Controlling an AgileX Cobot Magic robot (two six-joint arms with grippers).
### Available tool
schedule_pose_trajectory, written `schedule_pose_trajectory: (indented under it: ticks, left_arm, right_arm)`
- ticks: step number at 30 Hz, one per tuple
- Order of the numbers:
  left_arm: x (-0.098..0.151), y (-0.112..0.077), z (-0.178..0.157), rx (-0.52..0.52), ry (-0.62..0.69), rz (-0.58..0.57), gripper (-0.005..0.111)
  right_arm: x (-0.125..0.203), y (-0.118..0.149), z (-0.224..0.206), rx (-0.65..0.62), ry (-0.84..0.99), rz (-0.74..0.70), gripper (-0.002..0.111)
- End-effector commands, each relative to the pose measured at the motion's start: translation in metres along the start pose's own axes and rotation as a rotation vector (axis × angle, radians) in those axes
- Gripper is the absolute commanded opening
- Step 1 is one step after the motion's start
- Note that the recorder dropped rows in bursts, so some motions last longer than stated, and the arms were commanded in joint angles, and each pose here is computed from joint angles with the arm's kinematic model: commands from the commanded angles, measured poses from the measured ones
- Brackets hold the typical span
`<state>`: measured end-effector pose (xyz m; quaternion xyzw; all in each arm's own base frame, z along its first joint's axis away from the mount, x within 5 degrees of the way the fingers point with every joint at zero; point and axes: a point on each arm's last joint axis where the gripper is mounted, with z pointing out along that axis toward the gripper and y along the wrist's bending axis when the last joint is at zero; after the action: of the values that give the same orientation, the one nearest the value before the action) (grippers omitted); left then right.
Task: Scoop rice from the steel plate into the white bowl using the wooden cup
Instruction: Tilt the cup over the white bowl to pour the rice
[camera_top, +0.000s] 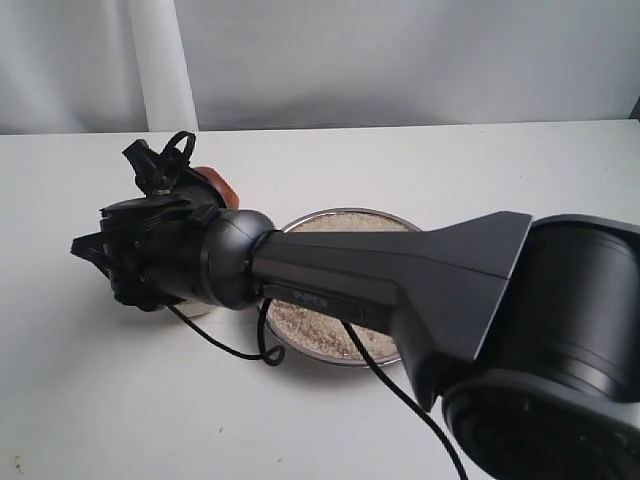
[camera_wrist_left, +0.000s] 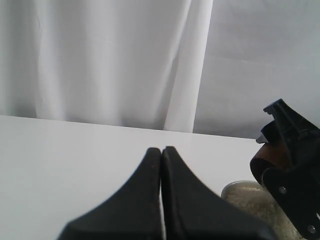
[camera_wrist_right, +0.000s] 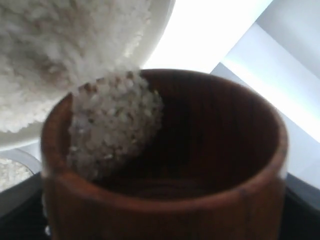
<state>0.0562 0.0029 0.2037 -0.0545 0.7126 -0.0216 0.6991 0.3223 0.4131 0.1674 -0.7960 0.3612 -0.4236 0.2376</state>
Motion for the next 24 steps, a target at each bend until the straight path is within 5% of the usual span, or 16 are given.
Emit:
schedule_pose_trajectory:
  ticks: [1, 24]
  left_arm:
    - [0.0, 0.0, 0.0, 0.006, 0.0, -0.01, 0.0]
    - [0.0, 0.0, 0.0, 0.006, 0.0, -0.01, 0.0]
  right_arm:
    - [0.016, -0.017, -0.014, 0.051, 0.03, -0.015, 0.0]
    - [0.009, -0.016, -0.022, 0.02, 0.005, -0.161, 0.0]
